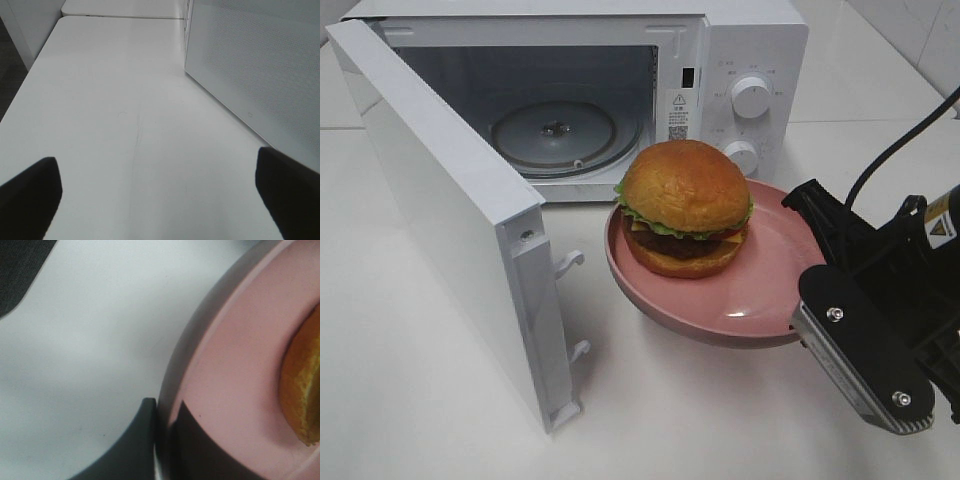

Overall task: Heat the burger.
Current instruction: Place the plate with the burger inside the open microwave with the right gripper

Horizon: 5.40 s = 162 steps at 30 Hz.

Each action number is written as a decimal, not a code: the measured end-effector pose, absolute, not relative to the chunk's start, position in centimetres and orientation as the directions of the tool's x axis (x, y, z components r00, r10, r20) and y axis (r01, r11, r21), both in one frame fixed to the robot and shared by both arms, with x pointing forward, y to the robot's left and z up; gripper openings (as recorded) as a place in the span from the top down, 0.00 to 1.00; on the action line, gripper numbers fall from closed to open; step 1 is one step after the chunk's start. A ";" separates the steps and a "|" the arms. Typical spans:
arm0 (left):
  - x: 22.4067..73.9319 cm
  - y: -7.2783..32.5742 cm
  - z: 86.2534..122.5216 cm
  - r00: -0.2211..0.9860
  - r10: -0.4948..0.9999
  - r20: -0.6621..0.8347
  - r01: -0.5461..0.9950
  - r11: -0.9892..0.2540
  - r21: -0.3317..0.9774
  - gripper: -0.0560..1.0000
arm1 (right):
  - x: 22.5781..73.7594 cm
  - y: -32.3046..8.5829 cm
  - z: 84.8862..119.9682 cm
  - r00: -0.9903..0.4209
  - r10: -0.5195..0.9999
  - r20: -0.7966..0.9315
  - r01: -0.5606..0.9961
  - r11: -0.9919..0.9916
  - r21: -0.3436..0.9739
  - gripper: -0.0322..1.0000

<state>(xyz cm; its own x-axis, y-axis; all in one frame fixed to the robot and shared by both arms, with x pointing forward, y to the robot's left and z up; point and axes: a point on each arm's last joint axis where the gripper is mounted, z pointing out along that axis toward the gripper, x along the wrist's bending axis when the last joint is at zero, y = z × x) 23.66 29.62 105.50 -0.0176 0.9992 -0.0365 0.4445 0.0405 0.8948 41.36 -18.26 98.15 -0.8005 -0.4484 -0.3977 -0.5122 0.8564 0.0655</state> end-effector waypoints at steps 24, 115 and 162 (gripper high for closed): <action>23.7 29.6 105.5 -0.018 0.999 -0.037 0.445 0.041 0.895 0.03 | 42.2 -17.9 98.6 -0.752 -0.432 -0.498 -0.545 0.832 0.101 0.94; 23.7 29.6 105.5 -0.018 0.999 -0.037 0.445 0.041 0.895 0.03 | 57.2 -4.9 96.1 -0.803 -0.465 -0.373 -0.512 0.858 0.032 0.94; 23.7 29.6 105.5 -0.018 0.999 -0.037 0.445 0.041 0.895 0.03 | 66.2 0.2 93.4 -0.854 -0.234 -0.464 -0.276 0.961 0.024 0.92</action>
<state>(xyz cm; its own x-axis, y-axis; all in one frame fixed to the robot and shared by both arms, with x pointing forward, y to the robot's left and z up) 23.66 29.62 105.50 -0.0176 0.9992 -0.0365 0.4445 0.0405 0.8948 66.23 0.20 93.44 -0.8544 -0.2339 -0.4640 -0.2762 0.9608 0.0241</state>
